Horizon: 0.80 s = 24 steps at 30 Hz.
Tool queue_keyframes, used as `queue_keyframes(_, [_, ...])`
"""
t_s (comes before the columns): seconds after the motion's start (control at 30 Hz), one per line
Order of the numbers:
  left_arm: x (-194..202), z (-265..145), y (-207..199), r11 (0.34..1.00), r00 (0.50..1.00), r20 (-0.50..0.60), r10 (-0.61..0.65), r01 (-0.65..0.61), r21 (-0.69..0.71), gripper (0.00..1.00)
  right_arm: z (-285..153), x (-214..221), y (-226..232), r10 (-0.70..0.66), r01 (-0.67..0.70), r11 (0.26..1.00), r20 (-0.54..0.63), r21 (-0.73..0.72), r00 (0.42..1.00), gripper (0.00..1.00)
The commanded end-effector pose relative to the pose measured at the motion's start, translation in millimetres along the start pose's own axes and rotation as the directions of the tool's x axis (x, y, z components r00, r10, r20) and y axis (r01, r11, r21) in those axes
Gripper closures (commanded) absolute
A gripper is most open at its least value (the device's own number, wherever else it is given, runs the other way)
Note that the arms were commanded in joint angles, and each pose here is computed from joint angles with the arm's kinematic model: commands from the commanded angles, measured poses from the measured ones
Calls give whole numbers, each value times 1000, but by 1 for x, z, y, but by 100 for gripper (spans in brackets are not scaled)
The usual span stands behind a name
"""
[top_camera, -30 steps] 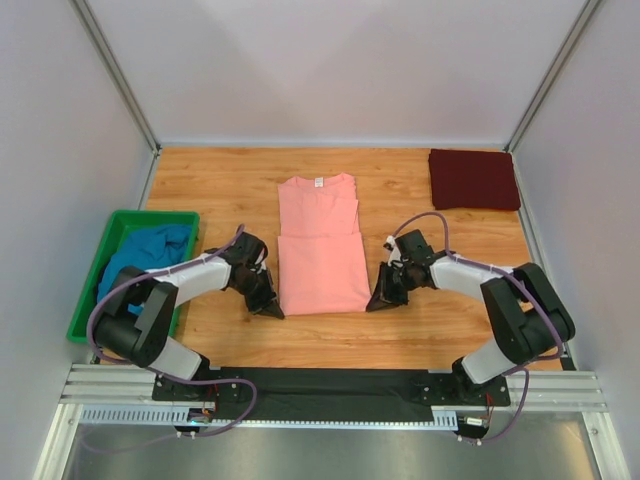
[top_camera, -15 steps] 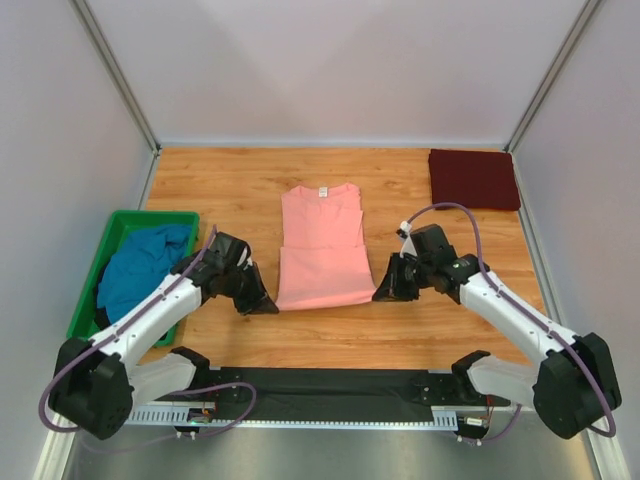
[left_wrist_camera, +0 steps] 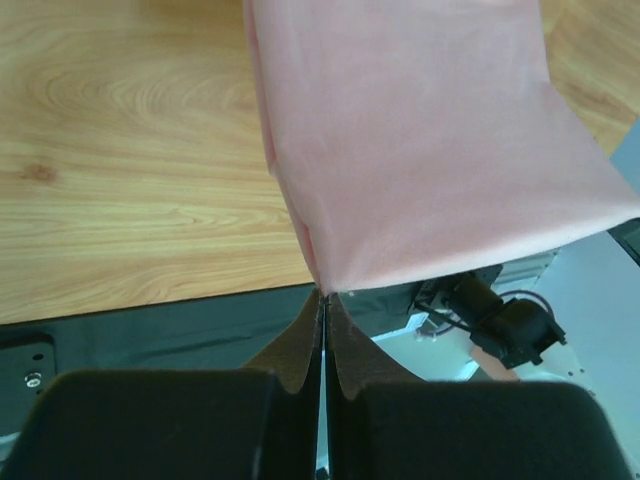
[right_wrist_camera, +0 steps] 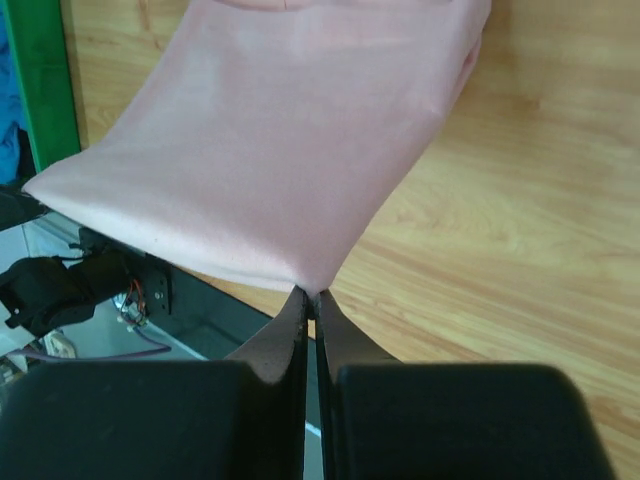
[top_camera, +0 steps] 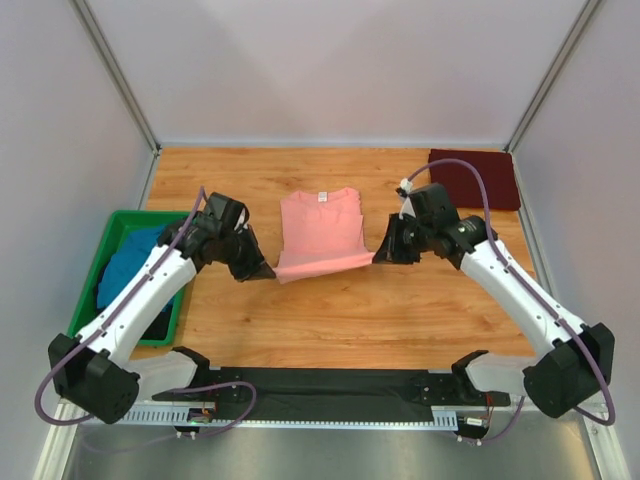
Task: Fold and stack the t-shirts
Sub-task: Fold the tshirt
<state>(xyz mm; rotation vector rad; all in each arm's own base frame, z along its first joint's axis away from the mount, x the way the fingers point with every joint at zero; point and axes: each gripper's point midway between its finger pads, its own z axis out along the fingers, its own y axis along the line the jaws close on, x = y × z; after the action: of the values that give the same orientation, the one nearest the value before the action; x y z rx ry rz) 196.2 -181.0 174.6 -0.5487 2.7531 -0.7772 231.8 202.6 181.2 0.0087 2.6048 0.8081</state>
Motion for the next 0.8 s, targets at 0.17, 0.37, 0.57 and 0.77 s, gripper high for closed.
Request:
queue_keyframes(0.17, [-65,-9,-31,996,995,96,0,9,-93,100,-7,-85,6,-84,77,995,103,69,991,100])
queue_keyframes(0.37, [-122,0,-55,998,991,133,21,-13,-67,100,8,-142,9,-89,81,995,148,59,985,100])
queue_keyframes(0.57, [-174,6,-78,1000,985,168,23,-21,-13,100,34,-183,12,-65,65,998,144,7,987,100])
queue_keyframes(0.77, [-212,37,-86,999,987,159,-6,-2,46,100,61,-214,14,-46,50,998,151,-22,987,100])
